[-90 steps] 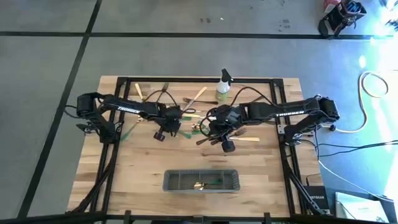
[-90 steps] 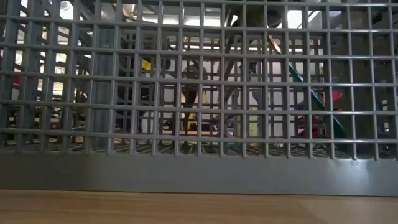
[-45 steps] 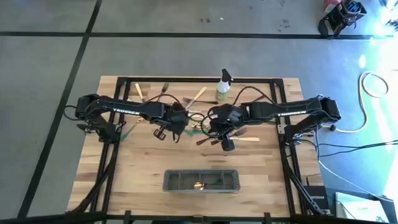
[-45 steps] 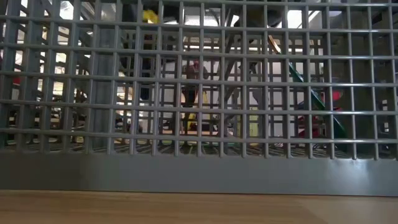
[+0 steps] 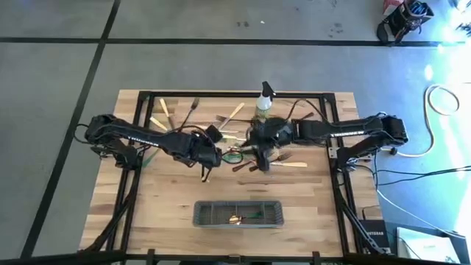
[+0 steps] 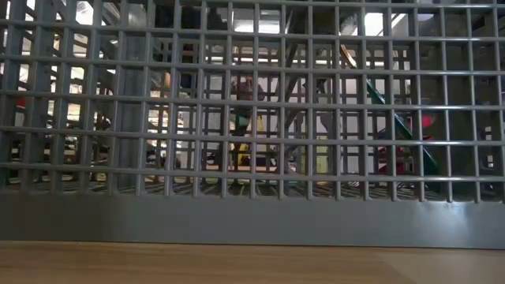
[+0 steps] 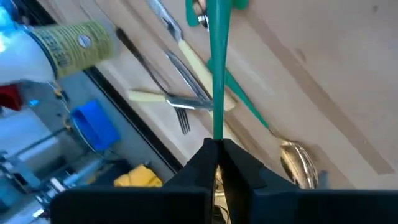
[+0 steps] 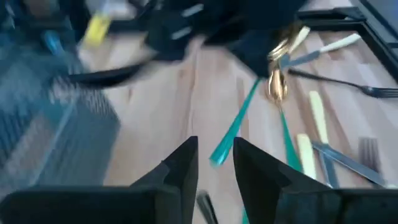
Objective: Sort silverware
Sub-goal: Put the middle green spoon into the gray cutlery rack
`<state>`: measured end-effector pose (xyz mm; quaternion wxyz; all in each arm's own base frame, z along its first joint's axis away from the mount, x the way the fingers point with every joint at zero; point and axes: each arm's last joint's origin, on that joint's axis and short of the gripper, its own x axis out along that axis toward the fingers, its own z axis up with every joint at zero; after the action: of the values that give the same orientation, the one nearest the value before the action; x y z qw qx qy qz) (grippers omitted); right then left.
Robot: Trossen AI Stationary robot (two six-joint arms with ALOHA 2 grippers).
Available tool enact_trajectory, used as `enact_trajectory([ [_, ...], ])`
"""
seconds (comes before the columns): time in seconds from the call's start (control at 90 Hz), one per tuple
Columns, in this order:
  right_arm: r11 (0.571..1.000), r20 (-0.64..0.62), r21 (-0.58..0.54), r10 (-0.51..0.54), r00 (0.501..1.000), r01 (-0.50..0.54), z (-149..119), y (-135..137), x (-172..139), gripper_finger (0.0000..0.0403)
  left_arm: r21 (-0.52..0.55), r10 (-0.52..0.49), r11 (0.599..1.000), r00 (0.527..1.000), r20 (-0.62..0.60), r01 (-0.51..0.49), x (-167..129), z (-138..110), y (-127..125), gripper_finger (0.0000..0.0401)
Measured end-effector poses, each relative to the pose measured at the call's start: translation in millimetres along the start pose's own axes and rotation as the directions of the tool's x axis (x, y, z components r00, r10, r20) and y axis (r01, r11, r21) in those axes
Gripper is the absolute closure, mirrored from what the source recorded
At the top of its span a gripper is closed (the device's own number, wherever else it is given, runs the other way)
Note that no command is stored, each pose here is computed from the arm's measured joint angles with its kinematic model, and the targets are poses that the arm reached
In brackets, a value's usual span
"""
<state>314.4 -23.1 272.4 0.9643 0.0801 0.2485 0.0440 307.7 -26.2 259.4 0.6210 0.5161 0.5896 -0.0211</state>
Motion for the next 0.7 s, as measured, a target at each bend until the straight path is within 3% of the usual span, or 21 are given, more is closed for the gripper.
enact_trajectory([
  [0.133, 0.991, 0.068, 0.131, 0.012, 0.998, -0.021, -3.5, -27.2, 9.2, 0.0317, 0.03, 0.043, 0.999, 0.998, 0.037, -0.044, -4.5, 6.2, 0.9, 0.0401],
  [0.344, 0.974, 0.113, 0.215, 0.048, 0.992, -0.071, -5.5, -34.2, 29.0, 0.0317, 0.066, 0.14, 0.987, 0.988, 0.066, -0.144, -7.7, 11.6, 9.1, 0.0401],
  [0.7, 0.97, 0.124, 0.223, 0.066, 0.99, -0.092, -9.3, -33.6, 40.8, 0.0317, 0.099, 0.221, 0.967, 0.967, 0.126, -0.234, -10.1, 18.7, 18.9, 0.0401],
])
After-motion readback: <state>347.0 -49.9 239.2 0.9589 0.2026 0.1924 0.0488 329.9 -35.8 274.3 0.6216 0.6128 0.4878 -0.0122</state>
